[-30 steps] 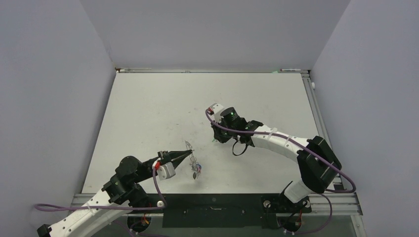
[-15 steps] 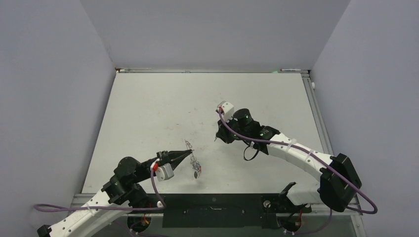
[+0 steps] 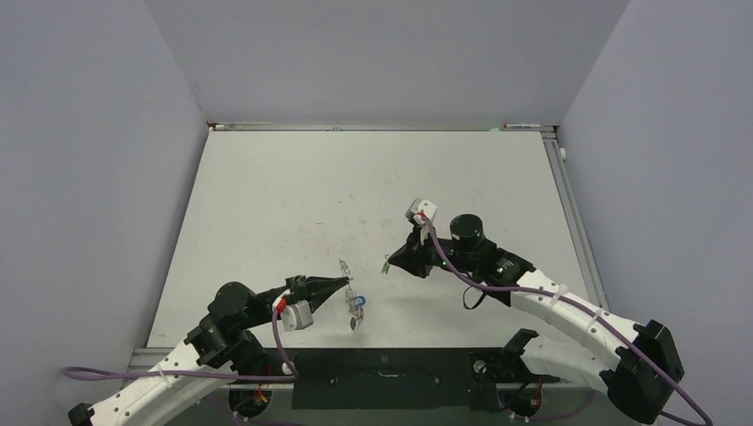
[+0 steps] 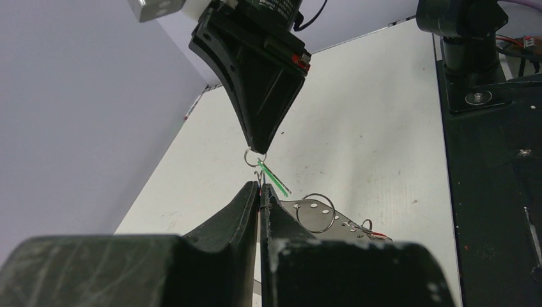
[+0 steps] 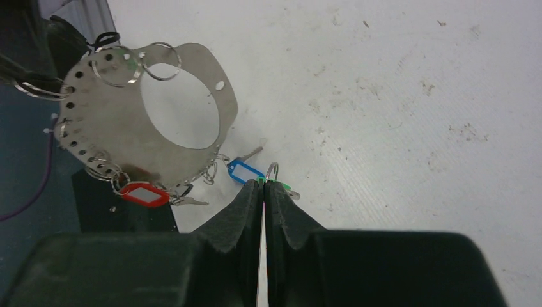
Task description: Put the keys on the keyring
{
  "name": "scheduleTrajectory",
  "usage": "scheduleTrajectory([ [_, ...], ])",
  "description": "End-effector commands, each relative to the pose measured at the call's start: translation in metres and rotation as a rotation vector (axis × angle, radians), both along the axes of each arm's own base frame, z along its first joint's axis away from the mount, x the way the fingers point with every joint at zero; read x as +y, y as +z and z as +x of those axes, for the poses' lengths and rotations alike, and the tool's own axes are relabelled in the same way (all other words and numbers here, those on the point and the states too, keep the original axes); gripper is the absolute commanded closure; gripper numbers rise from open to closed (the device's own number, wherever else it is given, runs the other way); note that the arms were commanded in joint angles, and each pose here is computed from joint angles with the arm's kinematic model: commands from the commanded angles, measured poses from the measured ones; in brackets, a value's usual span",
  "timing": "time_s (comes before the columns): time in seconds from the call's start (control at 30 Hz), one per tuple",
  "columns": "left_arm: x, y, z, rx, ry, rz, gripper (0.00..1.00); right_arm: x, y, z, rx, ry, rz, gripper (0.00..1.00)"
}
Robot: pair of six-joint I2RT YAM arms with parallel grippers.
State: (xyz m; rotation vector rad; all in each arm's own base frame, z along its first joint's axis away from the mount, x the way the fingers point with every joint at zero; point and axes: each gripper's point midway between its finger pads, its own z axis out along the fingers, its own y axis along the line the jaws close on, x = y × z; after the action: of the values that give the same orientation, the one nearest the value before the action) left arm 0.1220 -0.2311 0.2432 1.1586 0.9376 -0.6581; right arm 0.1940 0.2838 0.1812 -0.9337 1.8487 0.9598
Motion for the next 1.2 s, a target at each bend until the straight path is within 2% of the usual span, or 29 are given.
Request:
scheduleTrajectory([
  [0.0, -0.001, 0.026, -0.007, -0.062, -0.038, -0.049, 1.0, 0.009, 0.042, -0.011, -0.095, 0.074, 0.157, 0.95],
  [0.27, 0.003, 0.024, -0.01, -0.094, -0.039, -0.057, 1.0, 0.003, 0.049, -0.006, -0.076, -0.037, 0.217, 0.95],
  [0.47, 0.003, 0.023, -0.011, -0.103, -0.038, -0.057, 1.0, -0.007, 0.059, -0.013, -0.13, -0.083, 0.292, 0.95],
  [0.73, -0.002, 0.021, -0.017, -0.076, -0.089, -0.058, 1.0, -0.002, 0.082, -0.04, -0.191, 0.034, 0.449, 0.95],
  [1.17, -0.006, 0.011, -0.031, -0.071, -0.157, -0.022, 1.0, 0.015, 0.083, -0.064, -0.174, 0.19, 0.462, 0.95],
])
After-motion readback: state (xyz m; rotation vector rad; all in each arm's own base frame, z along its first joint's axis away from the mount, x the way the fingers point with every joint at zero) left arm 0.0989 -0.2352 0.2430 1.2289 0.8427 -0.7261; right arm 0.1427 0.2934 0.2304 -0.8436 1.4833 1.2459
